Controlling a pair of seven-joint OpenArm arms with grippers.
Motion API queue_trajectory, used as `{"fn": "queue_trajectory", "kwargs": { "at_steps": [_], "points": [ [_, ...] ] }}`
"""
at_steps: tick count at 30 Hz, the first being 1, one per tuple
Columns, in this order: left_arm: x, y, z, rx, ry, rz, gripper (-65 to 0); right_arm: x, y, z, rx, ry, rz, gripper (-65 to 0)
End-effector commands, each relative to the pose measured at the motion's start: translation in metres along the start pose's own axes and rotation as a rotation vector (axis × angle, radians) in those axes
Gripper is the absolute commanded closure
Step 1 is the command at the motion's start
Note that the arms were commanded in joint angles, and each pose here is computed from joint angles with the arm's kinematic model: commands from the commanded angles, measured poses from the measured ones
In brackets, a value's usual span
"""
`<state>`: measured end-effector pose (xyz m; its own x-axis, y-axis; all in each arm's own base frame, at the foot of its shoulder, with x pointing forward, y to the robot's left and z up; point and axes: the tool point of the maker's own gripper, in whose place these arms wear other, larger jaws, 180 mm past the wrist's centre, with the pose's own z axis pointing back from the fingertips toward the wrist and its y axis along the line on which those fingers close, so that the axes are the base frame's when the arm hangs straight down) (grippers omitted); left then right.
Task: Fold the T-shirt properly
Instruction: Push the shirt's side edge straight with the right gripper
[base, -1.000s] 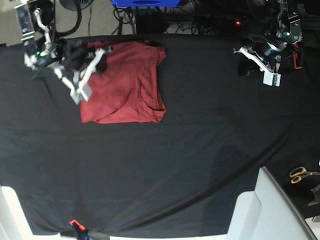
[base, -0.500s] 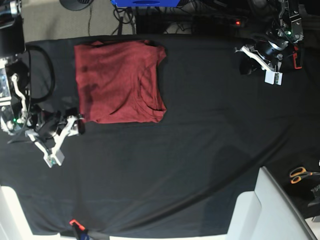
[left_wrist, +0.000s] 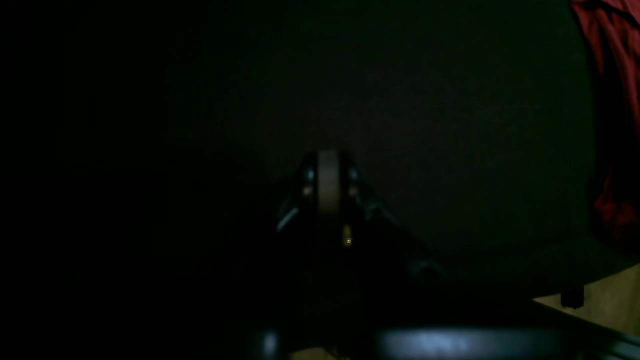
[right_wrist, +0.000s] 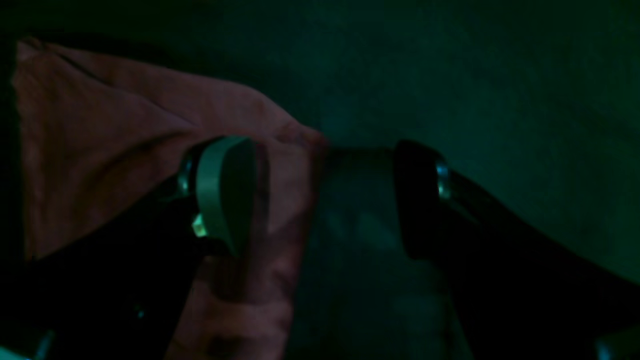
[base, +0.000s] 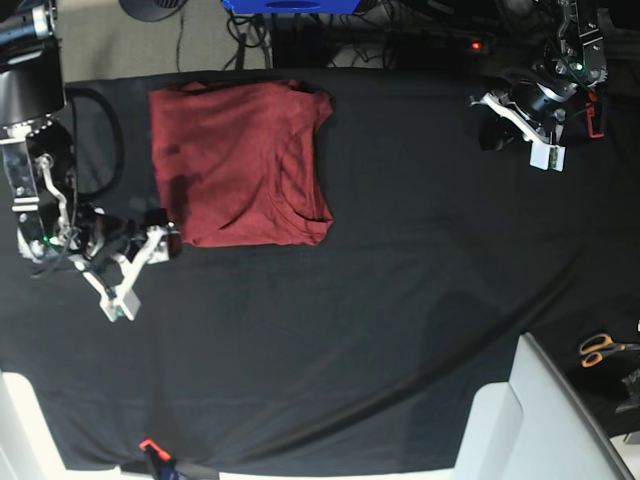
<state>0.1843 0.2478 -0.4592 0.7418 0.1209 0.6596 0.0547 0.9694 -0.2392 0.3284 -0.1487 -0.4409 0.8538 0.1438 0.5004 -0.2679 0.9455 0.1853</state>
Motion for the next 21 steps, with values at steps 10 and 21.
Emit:
{"fn": "queue_trajectory", "kwargs": {
  "at_steps": [10, 21],
  "points": [
    [-0.004, 0.011, 0.001, 0.010, 0.002, 0.019, 0.0, 0.007, -0.005, -0.004, -0.002, -0.016, -0.027, -41.0],
    [-0.007, 0.012, 0.000, 0.014, 0.008, 0.026, 0.0, 0.008, -0.008, -0.005, -0.004, -0.012, -0.034, -20.1]
  ]
}}
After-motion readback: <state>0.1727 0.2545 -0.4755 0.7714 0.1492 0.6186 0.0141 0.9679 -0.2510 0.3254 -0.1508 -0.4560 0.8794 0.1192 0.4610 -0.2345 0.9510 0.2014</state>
